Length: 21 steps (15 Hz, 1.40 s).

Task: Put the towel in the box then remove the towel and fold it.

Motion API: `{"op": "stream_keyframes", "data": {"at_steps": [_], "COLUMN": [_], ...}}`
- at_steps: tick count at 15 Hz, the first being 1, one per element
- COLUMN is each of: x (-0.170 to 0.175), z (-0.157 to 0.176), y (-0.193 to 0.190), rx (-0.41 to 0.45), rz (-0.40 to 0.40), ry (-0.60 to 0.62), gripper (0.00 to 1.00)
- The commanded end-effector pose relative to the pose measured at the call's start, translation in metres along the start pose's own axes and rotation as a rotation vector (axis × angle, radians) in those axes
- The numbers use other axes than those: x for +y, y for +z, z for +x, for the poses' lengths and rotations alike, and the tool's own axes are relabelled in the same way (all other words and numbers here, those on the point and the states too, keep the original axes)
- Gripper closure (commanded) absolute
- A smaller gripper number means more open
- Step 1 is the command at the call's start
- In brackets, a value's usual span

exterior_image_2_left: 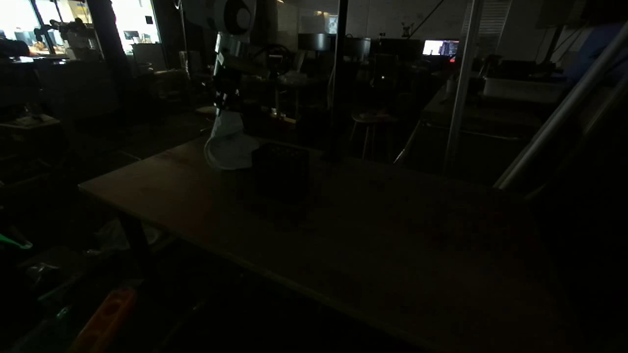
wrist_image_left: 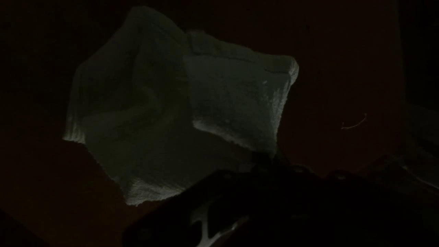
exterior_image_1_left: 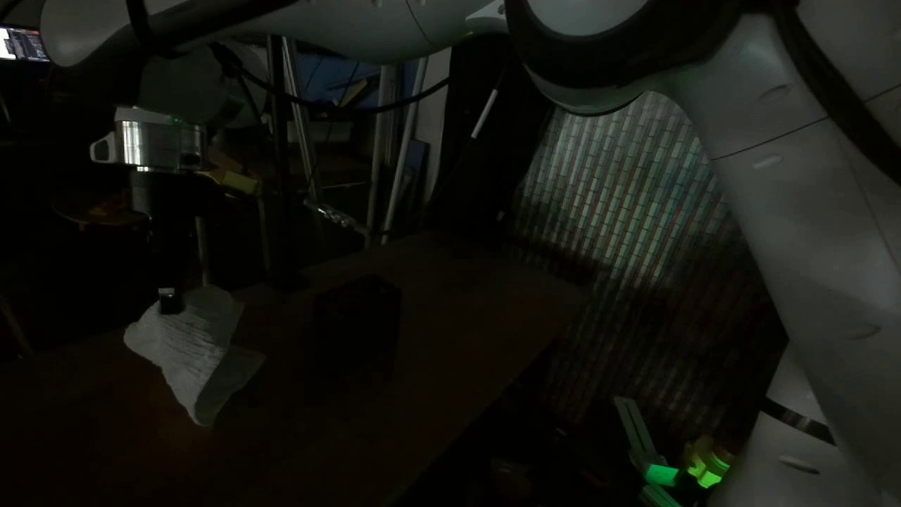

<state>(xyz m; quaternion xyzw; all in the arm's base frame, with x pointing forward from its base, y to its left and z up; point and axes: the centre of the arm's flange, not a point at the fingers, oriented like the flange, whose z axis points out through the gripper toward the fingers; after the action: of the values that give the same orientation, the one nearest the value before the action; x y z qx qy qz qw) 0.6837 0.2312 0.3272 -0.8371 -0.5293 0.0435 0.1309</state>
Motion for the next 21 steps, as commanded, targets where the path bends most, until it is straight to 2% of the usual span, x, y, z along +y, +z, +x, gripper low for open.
{"op": "stream_keyframes", "data": {"at_steps": [1, 10, 13, 17, 21], "x": [-0.033, -0.109, -0.137, -0.158, -0.161], "z": [0.017, 0.092, 0.108, 0.107, 0.074], "y": [-0.008, 0.007, 0.009, 0.011, 0.026], "rx": [-0.001, -0.005, -0.016, -0.028, -0.036], "rz": [-0.028, -0.024, -0.015, -0.020, -0.016], "ry": [0.016, 0.082, 0.087, 0.083, 0.107], "gripper": [0.99, 0.99, 0.99, 0.99, 0.99]}}
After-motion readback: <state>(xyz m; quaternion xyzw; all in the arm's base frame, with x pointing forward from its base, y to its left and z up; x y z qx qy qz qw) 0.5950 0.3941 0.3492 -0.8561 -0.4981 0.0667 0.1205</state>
